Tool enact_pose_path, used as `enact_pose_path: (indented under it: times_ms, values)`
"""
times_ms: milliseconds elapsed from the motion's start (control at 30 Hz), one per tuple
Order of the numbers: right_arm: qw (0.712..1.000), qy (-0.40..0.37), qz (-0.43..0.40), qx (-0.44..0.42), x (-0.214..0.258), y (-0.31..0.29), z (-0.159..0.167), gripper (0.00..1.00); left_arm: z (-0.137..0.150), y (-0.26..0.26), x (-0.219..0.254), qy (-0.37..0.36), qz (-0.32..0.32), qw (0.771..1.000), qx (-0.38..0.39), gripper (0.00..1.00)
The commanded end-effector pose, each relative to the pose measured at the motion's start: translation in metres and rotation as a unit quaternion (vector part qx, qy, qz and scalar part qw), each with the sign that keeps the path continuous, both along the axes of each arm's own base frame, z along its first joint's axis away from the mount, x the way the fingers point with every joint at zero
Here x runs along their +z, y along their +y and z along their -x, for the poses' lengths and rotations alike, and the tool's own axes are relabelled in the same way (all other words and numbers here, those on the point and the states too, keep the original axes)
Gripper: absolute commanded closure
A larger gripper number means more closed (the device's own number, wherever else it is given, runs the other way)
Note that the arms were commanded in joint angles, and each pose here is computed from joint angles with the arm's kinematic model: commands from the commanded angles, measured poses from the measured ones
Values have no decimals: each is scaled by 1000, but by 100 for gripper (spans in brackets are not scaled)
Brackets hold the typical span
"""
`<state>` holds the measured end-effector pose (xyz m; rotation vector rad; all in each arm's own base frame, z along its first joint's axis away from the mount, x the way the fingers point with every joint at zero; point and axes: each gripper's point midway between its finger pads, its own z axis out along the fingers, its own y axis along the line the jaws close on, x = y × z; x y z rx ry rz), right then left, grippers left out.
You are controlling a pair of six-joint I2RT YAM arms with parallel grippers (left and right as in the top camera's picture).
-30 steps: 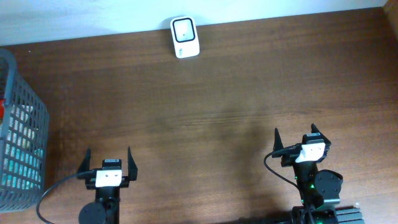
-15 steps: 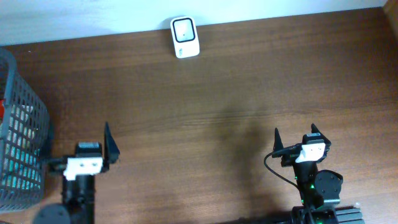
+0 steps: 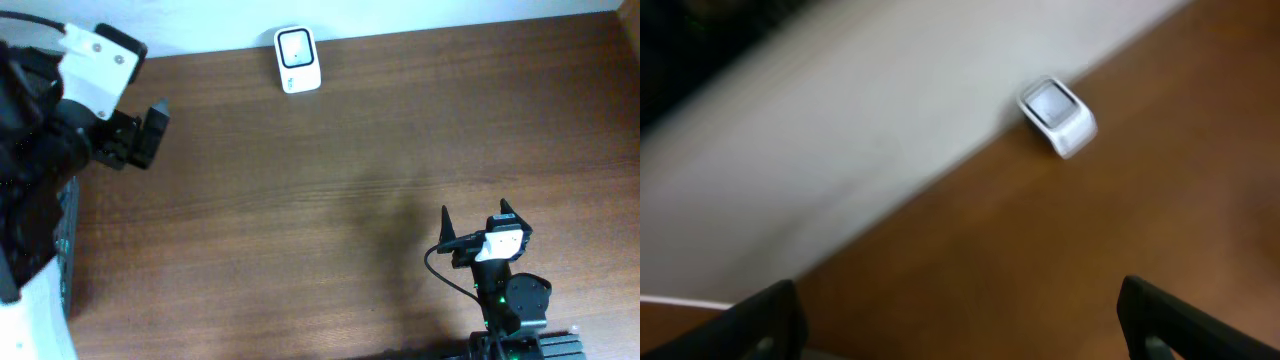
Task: Scan the item barcode
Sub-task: 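Reach into the basket and grasp the white Pantene tube with left gripper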
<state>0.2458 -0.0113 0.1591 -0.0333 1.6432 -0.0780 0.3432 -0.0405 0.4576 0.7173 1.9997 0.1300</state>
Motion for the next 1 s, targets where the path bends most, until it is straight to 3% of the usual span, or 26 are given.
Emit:
enact_pose_path:
  times_ms: [0, 133, 233, 300, 367, 400, 500, 600, 667, 700, 833, 967]
  values:
    - [1000, 1, -2, -2, -2, -1, 0, 1, 1, -19, -11, 31, 26, 998, -49, 1]
    - [1000, 0, -2, -2, -2, -1, 0, 1, -7, -27, -25, 57, 41, 995, -68, 1]
    - [1000, 0, -2, -2, -2, -1, 0, 1, -39, 37, -1, -3, 70, 986, 152, 1]
    - [1000, 0, -2, -2, -2, -1, 0, 1, -38, 92, 26, -62, 96, 953, 280, 1]
    - [1000, 1, -2, -2, -2, -1, 0, 1, -16, 176, 44, -111, 128, 895, 413, 1]
    - [1000, 0, -2, -2, -2, -1, 0, 1, -9, 196, 43, -115, 135, 879, 443, 1]
    - [1000, 0, -2, -2, -2, -1, 0, 1, 33, 289, 20, -106, 166, 792, 577, 1]
    - [1000, 1, -2, -2, -2, -1, 0, 1, 55, 340, -21, -52, 157, 752, 638, 1]
    - [1000, 0, -2, -2, -2, -1, 0, 1, 55, 355, -53, 12, 125, 761, 636, 3]
    - [1000, 0, -2, -2, -2, -1, 0, 1, 47, 359, -72, 47, 119, 776, 618, 6]
    - [1000, 0, -2, -2, -2, -1, 0, 1, 13, 366, -127, 122, 118, 817, 552, 5]
    - [1000, 0, -2, -2, -2, -1, 0, 1, -9, 381, -192, 195, 119, 819, 526, 3]
